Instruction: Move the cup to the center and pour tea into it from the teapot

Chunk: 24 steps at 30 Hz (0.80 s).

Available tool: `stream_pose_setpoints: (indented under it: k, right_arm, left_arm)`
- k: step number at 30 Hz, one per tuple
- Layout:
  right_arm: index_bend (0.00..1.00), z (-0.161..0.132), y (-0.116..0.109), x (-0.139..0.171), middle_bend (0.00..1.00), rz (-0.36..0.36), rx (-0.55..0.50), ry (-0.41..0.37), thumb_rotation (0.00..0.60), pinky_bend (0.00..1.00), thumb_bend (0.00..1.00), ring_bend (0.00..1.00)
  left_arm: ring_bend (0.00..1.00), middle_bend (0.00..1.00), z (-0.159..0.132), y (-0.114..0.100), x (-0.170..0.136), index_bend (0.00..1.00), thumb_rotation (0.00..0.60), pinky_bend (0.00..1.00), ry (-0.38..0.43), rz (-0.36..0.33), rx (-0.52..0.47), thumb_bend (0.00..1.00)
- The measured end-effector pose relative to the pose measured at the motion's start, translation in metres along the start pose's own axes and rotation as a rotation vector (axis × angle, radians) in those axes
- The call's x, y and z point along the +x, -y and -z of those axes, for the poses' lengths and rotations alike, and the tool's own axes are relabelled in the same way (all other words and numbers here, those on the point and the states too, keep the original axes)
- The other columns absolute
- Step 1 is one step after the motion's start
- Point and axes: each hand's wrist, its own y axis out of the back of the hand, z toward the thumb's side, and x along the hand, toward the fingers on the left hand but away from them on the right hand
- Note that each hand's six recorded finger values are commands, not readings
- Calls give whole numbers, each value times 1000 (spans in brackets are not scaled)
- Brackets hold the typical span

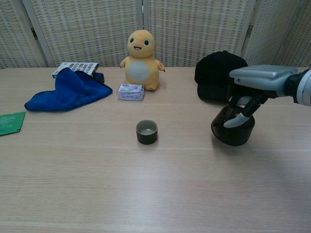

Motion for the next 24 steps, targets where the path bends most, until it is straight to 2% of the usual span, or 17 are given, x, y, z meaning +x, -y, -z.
stream_pose_setpoints:
  k: [3, 7, 10, 15, 24]
  right_arm:
    - [1000, -4, -5, 1, 973, 8, 4, -11, 416, 47, 28, 963]
    - [1000, -9, -12, 1, 973, 29, 8, -23, 418, 73, 166, 963]
    - [1000, -12, -15, 2, 973, 40, 11, -30, 417, 103, 231, 963]
    - [1000, -15, -18, 2, 973, 55, 16, -34, 417, 162, 283, 963]
    - [1000, -23, -25, -3, 973, 79, 24, -51, 416, 398, 343, 963]
  left_arm:
    - [367, 245, 0, -1, 0, 90, 172, 261, -4, -1, 1, 70]
    - [367, 245, 0, -2, -1, 91, 174, 260, -3, -6, 0, 70]
    - [367, 245, 1, -3, -1, 91, 174, 259, -4, -10, -1, 70]
    - [367, 245, 2, -3, -2, 91, 176, 259, -6, -11, -3, 70]
    - [367, 245, 1, -3, -2, 92, 176, 258, -2, -14, -7, 70]
